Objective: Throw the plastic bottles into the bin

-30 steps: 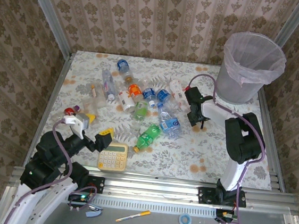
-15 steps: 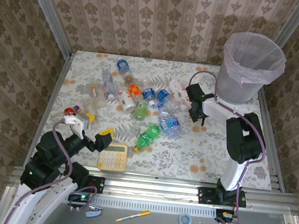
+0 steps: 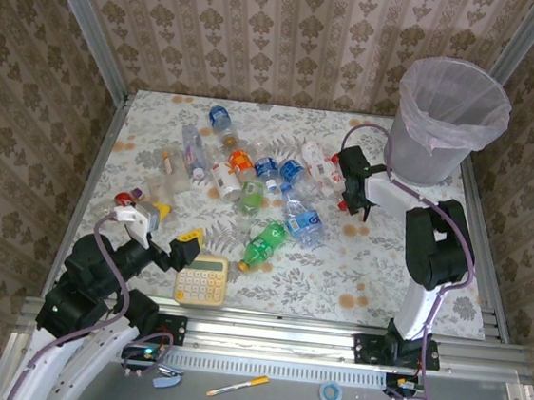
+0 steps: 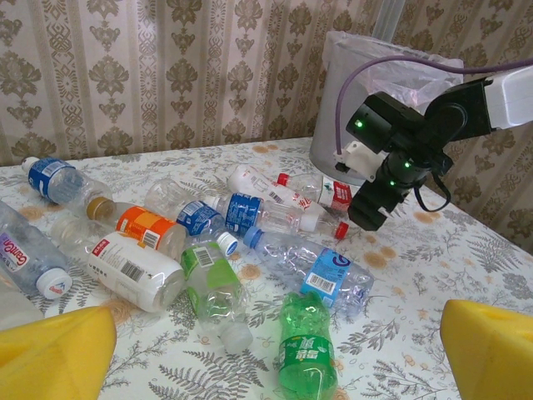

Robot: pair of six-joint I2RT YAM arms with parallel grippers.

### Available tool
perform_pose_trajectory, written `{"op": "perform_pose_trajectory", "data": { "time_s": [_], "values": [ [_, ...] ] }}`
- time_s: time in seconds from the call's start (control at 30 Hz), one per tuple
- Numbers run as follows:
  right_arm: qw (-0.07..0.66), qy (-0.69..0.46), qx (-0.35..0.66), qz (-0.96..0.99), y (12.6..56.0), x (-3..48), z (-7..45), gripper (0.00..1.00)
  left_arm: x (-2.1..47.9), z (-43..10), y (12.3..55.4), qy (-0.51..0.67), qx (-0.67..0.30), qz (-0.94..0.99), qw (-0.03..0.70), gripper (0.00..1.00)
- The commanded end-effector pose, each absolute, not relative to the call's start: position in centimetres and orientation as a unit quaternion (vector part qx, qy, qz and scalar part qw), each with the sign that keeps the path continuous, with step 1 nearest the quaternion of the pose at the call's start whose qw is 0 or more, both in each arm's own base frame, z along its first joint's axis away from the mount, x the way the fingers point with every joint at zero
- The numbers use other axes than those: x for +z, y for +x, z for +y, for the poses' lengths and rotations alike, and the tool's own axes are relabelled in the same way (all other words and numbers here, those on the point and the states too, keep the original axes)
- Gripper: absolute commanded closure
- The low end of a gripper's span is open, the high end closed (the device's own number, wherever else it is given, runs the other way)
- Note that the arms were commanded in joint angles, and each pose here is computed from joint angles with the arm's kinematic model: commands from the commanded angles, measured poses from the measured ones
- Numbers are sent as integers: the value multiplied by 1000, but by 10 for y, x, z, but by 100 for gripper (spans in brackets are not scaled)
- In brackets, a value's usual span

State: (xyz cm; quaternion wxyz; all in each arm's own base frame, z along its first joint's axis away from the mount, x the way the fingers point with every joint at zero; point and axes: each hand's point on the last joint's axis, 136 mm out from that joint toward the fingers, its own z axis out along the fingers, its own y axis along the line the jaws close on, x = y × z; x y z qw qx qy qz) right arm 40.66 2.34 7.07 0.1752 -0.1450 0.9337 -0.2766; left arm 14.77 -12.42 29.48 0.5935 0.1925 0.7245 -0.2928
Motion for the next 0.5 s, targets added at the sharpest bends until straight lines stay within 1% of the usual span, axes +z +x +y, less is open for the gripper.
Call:
{"op": "perform_pose_trajectory", "data": {
  "time_s": [0.0, 0.13, 0.47],
  "values": [
    [186, -147, -297, 925, 423, 74, 22, 9, 297, -126, 149, 201, -290, 717, 601, 0],
    [181, -159, -297, 924, 433, 69, 26, 11, 296, -126, 149, 200, -290, 719, 599, 0],
    [181, -167, -292, 924, 462, 59, 34, 12, 294, -127, 150, 201, -288, 722, 595, 0]
  ]
}}
